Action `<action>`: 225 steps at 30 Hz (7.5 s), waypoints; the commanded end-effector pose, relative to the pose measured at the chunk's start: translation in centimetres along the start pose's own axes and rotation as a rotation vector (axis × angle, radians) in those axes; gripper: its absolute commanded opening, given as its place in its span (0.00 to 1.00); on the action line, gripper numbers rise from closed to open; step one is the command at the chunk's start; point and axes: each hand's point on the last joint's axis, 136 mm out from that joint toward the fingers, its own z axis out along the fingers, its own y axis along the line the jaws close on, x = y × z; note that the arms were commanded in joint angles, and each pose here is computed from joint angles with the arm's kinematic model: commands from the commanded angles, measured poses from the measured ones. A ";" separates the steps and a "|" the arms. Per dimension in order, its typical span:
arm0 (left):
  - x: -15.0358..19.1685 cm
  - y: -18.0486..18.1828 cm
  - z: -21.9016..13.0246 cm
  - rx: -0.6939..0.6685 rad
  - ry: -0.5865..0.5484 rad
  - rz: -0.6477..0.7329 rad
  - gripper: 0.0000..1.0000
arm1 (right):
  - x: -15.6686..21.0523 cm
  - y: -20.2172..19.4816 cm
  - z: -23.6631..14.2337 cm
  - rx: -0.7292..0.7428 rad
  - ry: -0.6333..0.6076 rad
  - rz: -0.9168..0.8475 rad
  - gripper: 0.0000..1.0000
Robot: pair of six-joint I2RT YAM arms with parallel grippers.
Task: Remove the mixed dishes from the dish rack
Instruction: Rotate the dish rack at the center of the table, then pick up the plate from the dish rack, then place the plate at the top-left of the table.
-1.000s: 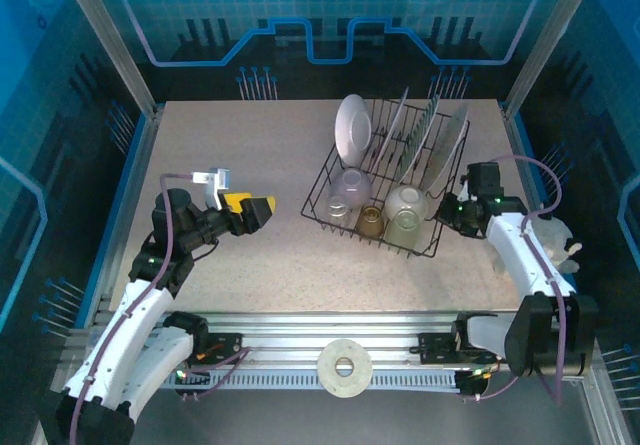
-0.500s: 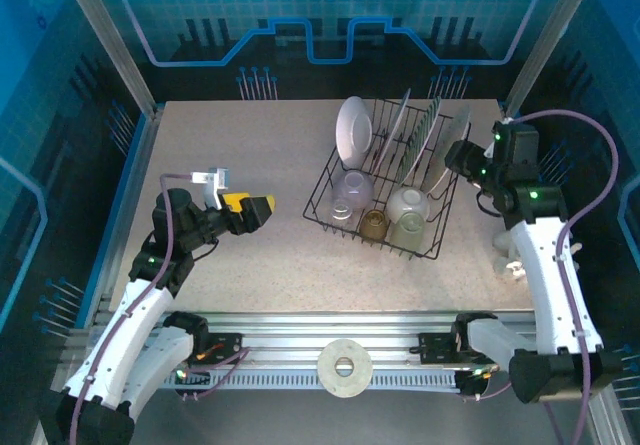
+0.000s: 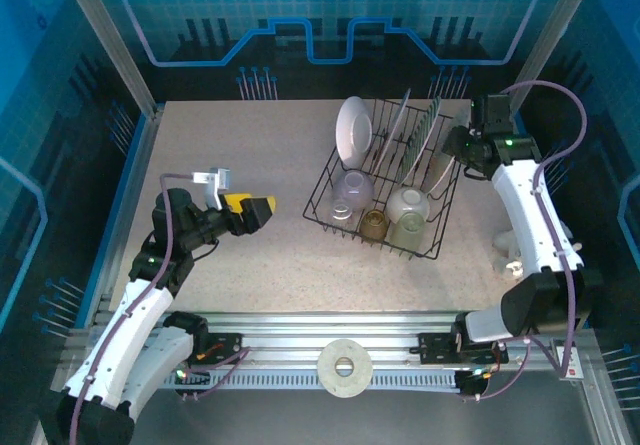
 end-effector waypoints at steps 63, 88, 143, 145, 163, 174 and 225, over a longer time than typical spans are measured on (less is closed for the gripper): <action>-0.3 -4.0 -0.2 0.194 0.023 0.018 0.99 | -4.8 -1.7 -5.9 0.220 -0.249 0.003 0.00; -0.5 -1.7 0.3 0.067 0.019 -0.005 0.99 | -7.0 -3.1 -18.6 0.003 -0.496 0.143 0.00; -4.6 -6.4 10.4 0.255 0.108 -0.459 0.69 | 5.1 13.4 -14.9 -0.968 0.202 0.257 0.00; -4.8 -6.2 10.7 0.251 0.093 -0.466 0.67 | 5.2 13.5 -14.8 -0.967 0.203 0.257 0.00; -5.3 -5.5 12.6 0.260 0.030 -0.565 0.38 | 5.7 13.8 -14.3 -0.969 0.220 0.264 0.00; -5.2 -5.5 12.7 0.254 0.017 -0.601 0.00 | 5.9 14.0 -14.6 -0.982 0.224 0.258 0.00; -11.1 22.9 0.1 -0.305 -0.367 -0.817 0.00 | 6.6 6.0 -14.0 -0.758 -0.018 0.226 1.00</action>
